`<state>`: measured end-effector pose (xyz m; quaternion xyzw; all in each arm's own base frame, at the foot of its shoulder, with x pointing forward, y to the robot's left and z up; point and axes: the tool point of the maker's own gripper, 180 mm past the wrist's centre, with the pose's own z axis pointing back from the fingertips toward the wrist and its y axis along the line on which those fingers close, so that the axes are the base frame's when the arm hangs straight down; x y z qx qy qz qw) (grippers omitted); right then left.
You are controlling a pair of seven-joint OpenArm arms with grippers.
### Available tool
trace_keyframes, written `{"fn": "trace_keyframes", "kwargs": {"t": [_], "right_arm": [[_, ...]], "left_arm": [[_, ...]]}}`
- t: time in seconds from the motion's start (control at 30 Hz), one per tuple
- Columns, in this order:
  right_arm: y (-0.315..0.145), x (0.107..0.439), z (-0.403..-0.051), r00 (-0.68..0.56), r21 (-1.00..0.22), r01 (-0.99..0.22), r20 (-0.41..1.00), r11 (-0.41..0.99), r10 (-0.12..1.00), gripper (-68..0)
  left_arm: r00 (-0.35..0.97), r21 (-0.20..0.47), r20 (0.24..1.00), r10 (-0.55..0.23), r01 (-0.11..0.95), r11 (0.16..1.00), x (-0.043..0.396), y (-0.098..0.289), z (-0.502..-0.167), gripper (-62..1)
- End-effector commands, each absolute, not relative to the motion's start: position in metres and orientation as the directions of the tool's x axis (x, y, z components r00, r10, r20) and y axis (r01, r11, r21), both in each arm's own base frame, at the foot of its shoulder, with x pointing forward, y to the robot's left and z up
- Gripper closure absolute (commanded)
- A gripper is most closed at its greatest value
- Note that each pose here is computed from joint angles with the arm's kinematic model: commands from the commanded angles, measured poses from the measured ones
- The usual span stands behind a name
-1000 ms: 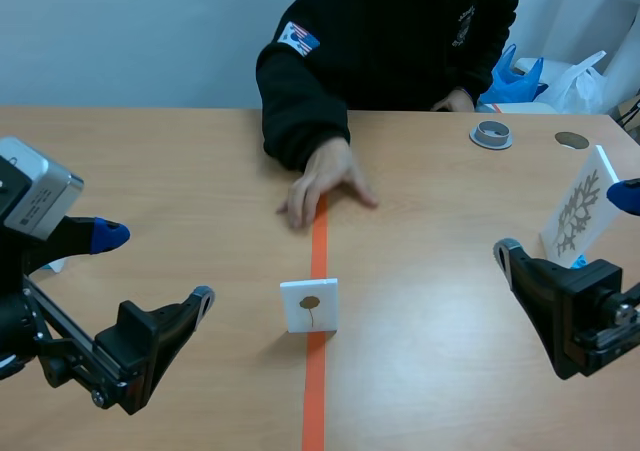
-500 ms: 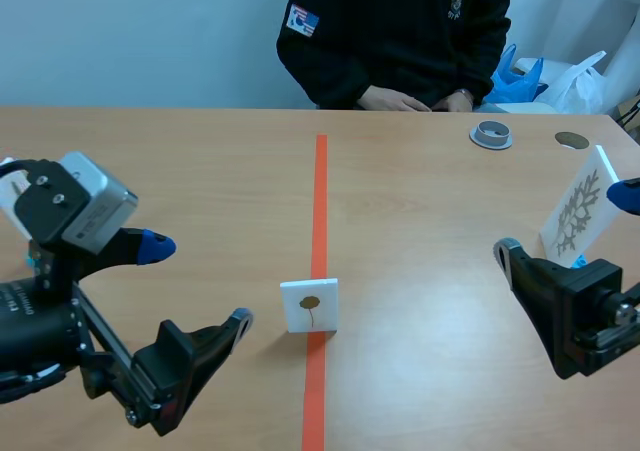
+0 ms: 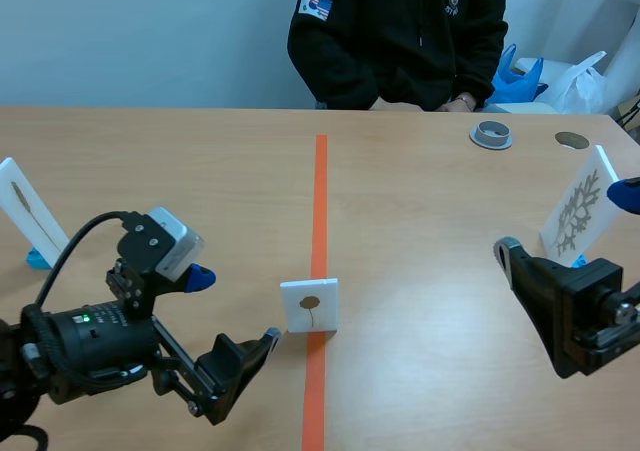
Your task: Sort the leaf by its shape. The table is split by an orange tape line. A compound leaf with several leaflets goes to the left side, a simple leaf with one blade goes to the right side. Return to the home posture when a red brick is placed on the table.
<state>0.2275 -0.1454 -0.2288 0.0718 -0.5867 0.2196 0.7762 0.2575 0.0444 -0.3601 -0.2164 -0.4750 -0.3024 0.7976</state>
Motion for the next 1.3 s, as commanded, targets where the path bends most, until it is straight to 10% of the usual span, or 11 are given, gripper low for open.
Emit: {"fn": "trace_keyframes", "kwargs": {"t": [0.0, 0.8, 1.27], "right_arm": [[-0.146, 0.232, -0.221, 0.182, -0.156, -0.421, 0.951, 0.894, 0.251, -67.9], [-0.146, 0.232, -0.219, 0.172, -0.155, -0.421, 0.954, 0.894, 0.247, -67.9], [-0.146, 0.232, -0.218, 0.169, -0.154, -0.419, 0.955, 0.895, 0.244, -67.9]], "left_arm": [[0.323, -0.052, 0.912, -0.252, 0.701, 0.711, 0.265, 0.032, -0.350, -62.3], [0.178, 0.036, 0.929, -0.323, 0.827, 0.561, 0.283, -0.031, -0.378, -62.3], [0.162, 0.053, 0.934, -0.320, 0.821, 0.568, 0.289, -0.030, -0.374, -15.6]]}}
